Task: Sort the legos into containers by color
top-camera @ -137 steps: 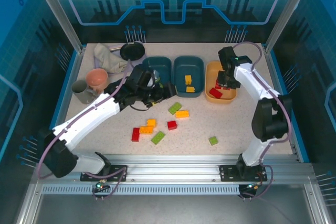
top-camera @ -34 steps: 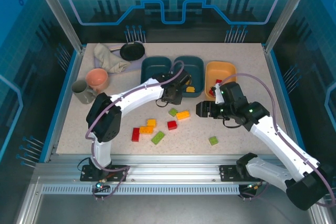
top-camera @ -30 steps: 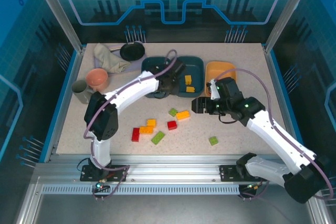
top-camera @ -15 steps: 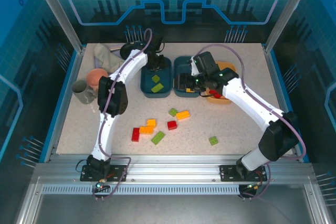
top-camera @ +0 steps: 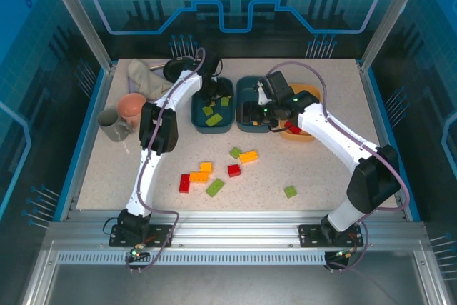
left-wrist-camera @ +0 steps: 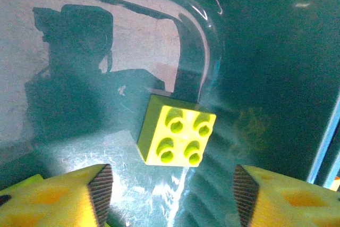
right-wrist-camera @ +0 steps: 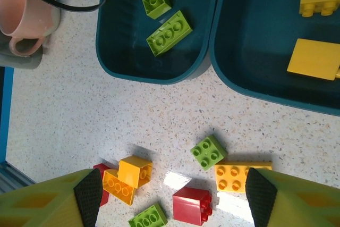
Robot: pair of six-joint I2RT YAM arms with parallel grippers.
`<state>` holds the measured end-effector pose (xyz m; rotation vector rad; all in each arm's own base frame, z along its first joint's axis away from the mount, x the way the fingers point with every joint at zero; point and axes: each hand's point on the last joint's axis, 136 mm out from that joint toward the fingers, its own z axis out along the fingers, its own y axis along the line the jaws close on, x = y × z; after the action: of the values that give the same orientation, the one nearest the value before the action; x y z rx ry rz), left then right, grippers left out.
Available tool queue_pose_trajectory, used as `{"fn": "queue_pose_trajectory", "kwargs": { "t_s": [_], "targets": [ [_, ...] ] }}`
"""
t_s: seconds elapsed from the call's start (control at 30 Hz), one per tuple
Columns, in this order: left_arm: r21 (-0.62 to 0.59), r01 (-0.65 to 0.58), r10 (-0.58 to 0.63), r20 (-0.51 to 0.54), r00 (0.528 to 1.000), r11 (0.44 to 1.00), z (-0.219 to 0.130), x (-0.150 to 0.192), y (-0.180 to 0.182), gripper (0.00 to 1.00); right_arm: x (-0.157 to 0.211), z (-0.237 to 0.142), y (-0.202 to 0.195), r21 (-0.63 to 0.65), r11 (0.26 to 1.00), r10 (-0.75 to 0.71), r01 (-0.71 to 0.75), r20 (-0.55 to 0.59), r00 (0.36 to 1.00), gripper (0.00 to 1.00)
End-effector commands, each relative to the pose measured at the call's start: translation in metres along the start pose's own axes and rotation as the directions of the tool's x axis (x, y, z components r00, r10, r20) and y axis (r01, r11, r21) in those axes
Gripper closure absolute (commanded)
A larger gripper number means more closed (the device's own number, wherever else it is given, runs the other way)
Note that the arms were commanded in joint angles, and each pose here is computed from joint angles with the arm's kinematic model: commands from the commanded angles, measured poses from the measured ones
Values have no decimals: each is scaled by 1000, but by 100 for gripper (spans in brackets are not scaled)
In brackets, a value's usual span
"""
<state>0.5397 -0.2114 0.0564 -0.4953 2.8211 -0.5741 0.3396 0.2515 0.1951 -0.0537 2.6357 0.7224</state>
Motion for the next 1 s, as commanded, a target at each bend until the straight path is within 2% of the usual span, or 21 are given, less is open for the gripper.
{"fn": "queue_pose_trajectory", "kwargs": {
  "t_s": [0.0,0.17,0.3,0.43,0.53,0.67,0.77,0.83,0.97],
  "targets": [
    [54,2,-4,38,999,999,-37,-8,-20,32,0,-7,-9,40,999,-9,9,-2,1000,26],
    [69,10,-18,113,993,998,-91,-9,-32,29,16,-13,-12,88,991,-98,100,-19,995,26],
    [57,37,-47,173,984,998,-141,8,-22,26,48,-5,3,104,956,-266,273,-81,961,27],
    [33,82,-87,200,976,996,-186,50,9,24,92,12,35,64,900,-419,432,-154,895,27],
    [-12,137,-131,229,965,990,-215,91,50,22,125,27,68,-8,863,-498,505,-184,847,27],
    [-59,216,-192,273,943,975,-250,151,105,22,163,50,109,-71,842,-535,535,-244,809,27],
    [-43,257,-232,305,923,966,-272,191,136,21,189,69,129,-56,844,-524,534,-304,796,27],
    [-8,263,-246,318,916,965,-284,218,153,20,204,80,141,-39,862,-489,506,-332,807,28],
    [11,261,-250,324,912,965,-306,267,186,19,219,102,149,58,922,-337,382,-363,869,28]
  ]
}}
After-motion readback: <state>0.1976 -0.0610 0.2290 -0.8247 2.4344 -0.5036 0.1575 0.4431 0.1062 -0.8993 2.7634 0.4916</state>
